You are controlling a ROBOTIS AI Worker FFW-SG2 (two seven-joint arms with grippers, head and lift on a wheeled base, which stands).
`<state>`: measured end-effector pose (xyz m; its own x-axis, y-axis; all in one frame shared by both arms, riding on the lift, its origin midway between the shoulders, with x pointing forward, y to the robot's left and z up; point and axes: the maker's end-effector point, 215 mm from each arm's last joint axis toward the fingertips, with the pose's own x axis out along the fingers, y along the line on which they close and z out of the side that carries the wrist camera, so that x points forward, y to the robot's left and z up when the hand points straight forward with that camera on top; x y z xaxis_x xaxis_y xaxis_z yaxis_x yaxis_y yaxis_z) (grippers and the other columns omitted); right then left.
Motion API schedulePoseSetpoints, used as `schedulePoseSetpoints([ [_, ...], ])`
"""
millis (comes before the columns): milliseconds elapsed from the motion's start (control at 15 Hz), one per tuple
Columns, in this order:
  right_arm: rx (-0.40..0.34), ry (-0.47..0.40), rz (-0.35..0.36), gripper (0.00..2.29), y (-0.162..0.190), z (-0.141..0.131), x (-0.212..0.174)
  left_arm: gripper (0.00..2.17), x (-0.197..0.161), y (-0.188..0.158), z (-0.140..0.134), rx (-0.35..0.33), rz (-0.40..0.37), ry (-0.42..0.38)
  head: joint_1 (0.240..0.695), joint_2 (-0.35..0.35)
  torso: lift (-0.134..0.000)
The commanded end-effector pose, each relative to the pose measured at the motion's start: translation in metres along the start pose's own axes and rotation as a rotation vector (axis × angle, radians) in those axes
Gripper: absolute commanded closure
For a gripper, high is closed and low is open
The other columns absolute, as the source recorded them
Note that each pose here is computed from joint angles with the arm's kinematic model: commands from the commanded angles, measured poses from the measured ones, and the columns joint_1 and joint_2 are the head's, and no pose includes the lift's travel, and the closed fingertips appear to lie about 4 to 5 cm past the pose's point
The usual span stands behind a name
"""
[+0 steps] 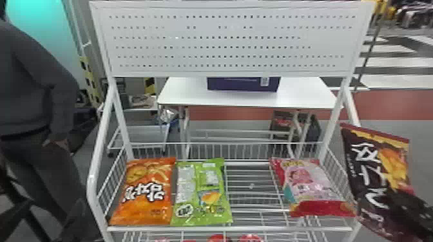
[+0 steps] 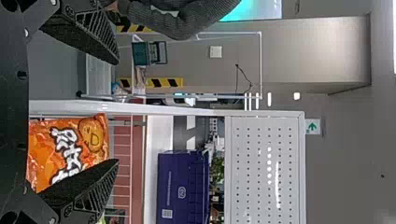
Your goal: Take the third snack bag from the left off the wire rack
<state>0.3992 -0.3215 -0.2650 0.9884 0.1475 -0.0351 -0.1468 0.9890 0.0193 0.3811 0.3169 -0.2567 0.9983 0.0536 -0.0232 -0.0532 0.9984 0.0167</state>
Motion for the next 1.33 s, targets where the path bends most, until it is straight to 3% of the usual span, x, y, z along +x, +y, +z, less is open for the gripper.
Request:
schedulePoseSetpoints([
  [0,-0.003,-0.009,-0.026,2.24,-0.0134,-0.0023,-0.0107,0.14,0.0000,-0.0003,0.0008,0.000,-0.001,-0.002,0.499,0.000,0.000],
  [1267,0.001,-0.020,-0.017,2.24,-0.0082,-0.0003,-0.0177,0.14,-0.0013,0.0012,0.0034,0.004,0.001,-0.004,0.499,0.000,0.000],
])
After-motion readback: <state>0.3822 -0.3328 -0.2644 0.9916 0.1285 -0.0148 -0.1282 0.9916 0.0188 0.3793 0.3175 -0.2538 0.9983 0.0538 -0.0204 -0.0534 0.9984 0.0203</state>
